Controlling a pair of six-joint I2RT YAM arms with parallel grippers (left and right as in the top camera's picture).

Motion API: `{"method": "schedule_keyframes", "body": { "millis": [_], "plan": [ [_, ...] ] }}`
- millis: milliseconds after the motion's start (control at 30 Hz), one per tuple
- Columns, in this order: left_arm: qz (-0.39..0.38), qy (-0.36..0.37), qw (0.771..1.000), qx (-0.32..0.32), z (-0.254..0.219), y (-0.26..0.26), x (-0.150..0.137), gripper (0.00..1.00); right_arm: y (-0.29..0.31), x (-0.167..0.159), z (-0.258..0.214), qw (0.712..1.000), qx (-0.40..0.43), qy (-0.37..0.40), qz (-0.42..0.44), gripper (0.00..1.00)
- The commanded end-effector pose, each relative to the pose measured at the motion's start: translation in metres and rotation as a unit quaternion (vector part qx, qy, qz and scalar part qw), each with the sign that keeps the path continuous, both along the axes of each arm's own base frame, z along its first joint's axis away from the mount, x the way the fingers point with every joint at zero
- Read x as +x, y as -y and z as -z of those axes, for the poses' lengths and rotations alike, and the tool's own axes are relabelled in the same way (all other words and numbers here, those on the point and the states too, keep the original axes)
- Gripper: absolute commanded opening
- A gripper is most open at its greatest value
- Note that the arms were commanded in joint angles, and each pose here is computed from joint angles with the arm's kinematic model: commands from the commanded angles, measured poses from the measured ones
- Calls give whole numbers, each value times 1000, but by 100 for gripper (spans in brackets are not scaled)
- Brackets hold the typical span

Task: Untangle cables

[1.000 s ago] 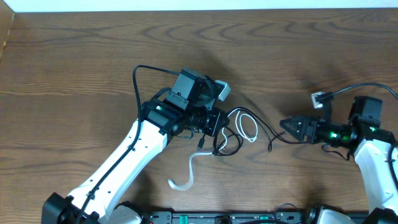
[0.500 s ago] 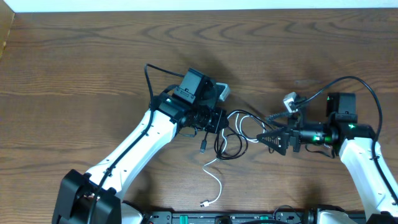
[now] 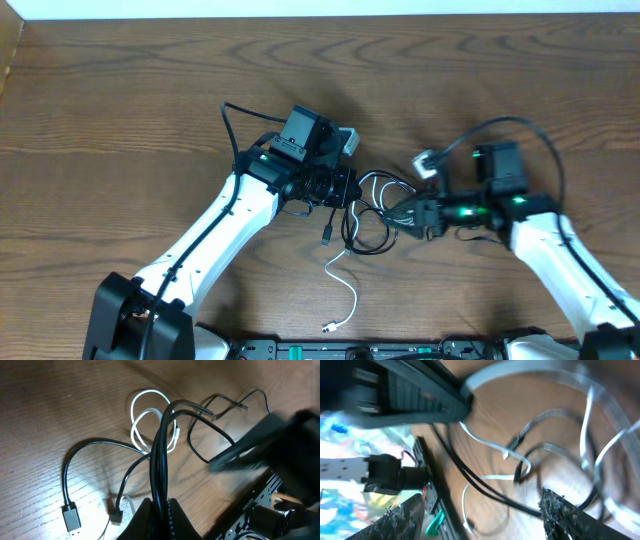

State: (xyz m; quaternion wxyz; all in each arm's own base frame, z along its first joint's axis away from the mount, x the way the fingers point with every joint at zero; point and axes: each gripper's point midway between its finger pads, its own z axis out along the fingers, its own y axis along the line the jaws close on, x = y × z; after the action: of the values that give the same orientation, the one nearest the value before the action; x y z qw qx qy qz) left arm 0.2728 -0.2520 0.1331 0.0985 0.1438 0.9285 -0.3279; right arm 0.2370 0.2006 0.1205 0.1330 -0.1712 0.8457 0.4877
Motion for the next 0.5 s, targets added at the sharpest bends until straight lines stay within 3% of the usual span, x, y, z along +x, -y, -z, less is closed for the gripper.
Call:
{"method": "schedule_keyframes", "body": {
  "millis": [0, 100, 267, 467],
  "plan": [
    [-4, -1, 1000, 0, 0, -1, 1, 8, -12, 0, 31, 991, -75, -90, 59, 65],
    [-4, -1, 1000, 1, 1, -1, 1, 8, -15, 5, 58, 977, -145, -111, 112, 62],
    [-16, -2, 999, 30, 8, -11, 1, 7, -1, 14, 94, 938, -273, -80, 199, 65],
    [-37, -8, 996, 82, 19, -30, 1, 8, 20, 18, 111, 887, -361, -50, 284, 67]
  ]
}}
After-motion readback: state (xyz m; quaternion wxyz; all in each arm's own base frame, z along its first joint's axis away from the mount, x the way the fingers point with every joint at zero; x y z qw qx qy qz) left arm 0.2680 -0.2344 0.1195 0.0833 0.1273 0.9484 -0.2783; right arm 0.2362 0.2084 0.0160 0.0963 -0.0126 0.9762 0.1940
